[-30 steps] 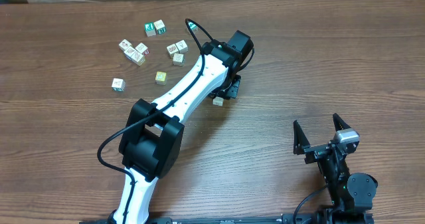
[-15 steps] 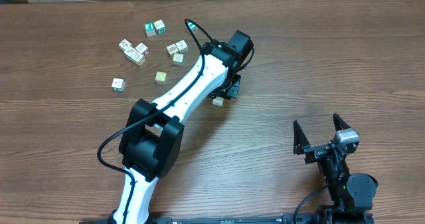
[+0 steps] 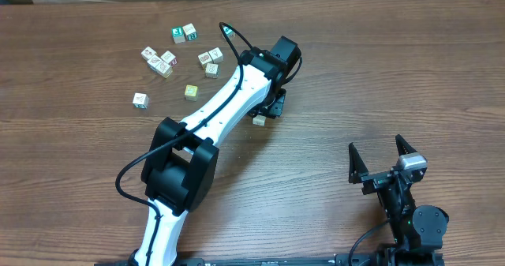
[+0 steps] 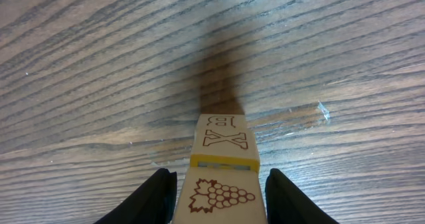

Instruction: Form a tower

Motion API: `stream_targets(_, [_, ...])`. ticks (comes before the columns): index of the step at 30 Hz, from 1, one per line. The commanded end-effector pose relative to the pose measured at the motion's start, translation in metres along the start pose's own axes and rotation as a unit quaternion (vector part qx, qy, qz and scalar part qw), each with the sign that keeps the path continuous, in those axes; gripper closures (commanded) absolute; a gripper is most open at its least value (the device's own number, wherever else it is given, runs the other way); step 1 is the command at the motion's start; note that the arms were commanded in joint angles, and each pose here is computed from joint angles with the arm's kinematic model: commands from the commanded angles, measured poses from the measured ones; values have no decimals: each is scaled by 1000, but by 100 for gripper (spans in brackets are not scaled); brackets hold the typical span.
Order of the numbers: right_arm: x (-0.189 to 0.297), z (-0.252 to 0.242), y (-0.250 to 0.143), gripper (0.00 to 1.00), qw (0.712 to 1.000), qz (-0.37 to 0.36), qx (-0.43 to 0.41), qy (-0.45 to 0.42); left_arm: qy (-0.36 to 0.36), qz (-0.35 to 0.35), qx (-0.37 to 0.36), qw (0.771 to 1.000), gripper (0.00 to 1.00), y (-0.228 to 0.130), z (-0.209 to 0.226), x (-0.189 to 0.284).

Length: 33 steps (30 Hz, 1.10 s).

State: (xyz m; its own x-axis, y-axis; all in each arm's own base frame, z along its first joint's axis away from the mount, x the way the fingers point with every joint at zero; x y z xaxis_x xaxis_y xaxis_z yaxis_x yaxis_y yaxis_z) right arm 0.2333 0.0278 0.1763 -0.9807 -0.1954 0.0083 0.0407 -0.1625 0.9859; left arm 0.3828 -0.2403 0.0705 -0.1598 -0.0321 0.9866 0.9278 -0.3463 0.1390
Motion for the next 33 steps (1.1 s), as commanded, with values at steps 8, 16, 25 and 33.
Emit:
stream_targets(8, [0, -1, -2, 0, 1000, -2, -1, -3, 4, -16, 0, 1000, 65, 7, -1, 12])
stream_targets(16, [0, -1, -2, 0, 1000, -2, -1, -3, 3, -21, 1, 1000, 76, 10, 0, 14])
stream_targets(25, [0, -1, -2, 0, 1000, -2, -1, -3, 1, -30, -1, 1000, 74, 16, -1, 22])
stream_targets(33, [0, -1, -2, 0, 1000, -2, -1, -3, 2, -24, -2, 1000, 73, 13, 0, 20])
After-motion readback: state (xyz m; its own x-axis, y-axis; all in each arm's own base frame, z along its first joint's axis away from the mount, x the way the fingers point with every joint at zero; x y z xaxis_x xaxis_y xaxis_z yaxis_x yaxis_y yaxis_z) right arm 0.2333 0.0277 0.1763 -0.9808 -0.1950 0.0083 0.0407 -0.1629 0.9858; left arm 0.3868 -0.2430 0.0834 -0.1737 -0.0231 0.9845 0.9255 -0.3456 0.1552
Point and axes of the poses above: each gripper's point midway between its finger pads, its own x axis back along the fingers, its own z axis along the line the jaws close on, y = z × x, the point moved 1 cm from there along x, back along the fingers, and after that the axes turned 7 degrees about -x, right-handed, at the moved point
